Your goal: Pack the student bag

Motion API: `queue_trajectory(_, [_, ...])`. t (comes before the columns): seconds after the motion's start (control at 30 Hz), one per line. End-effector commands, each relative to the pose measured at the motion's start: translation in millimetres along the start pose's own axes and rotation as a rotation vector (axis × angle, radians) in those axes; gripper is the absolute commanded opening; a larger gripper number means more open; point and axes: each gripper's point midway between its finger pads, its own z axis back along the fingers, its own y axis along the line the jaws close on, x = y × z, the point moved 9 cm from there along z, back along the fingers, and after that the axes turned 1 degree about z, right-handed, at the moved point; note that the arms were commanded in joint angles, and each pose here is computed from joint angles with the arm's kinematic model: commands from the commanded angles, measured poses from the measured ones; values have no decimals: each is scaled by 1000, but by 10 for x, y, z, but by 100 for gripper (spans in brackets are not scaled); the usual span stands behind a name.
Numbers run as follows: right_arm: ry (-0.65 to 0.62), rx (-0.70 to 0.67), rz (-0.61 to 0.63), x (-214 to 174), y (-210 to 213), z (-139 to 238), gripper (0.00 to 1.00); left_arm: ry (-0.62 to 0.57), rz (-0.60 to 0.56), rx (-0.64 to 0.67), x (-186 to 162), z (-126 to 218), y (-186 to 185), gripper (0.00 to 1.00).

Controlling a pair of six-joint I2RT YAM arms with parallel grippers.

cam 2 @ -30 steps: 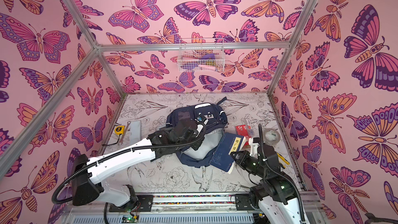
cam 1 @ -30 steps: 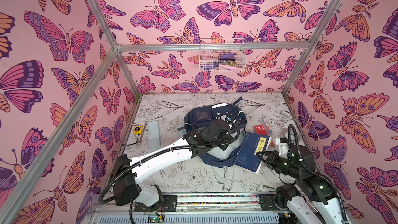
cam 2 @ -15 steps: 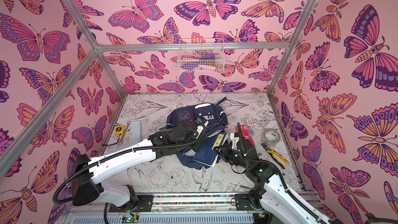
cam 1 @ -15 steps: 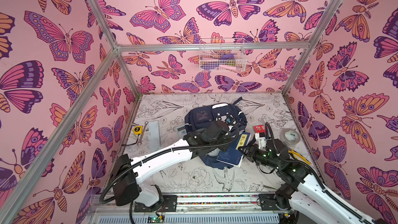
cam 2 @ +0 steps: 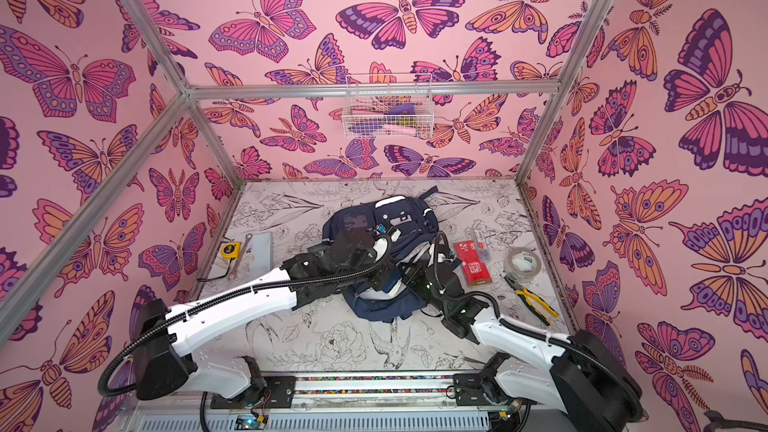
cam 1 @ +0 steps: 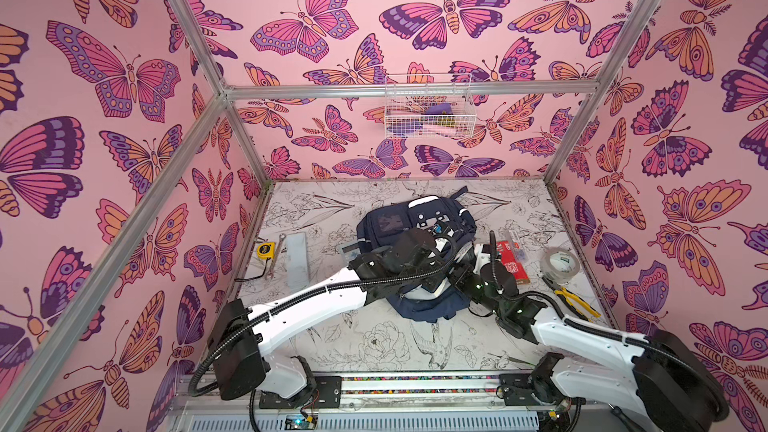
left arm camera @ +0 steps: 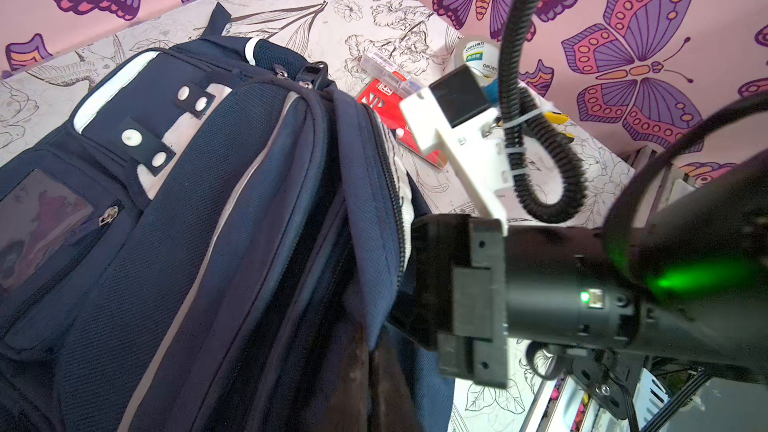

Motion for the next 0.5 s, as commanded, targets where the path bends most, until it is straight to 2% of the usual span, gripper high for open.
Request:
queue_trajectory(0.0, [-161,194,-54,207,433,-114,0,-87,22,-97,128,120,-84,0])
queue_trajectory(0.23, [-171,122,-68,122,307,-418,0,-77,40,-107,69,82,-48,0])
queue_trajectory(0.27, [-167,100,-72,115,283,-439,5,-72,47,-107,52,66,-37,0])
queue_trajectory(0.33, [-148,47,-67,85,213,-477,27,-67,67,-107,23,41,0,0])
queue_trajectory(0.4, [-130,-3,-62,54,140,-482,43,-62,92,-107,-9,4,51,0])
queue_trajectory(0.47, [-112,-58,-52,33,71,-446,52,-54,125,-105,-41,-39,114,0])
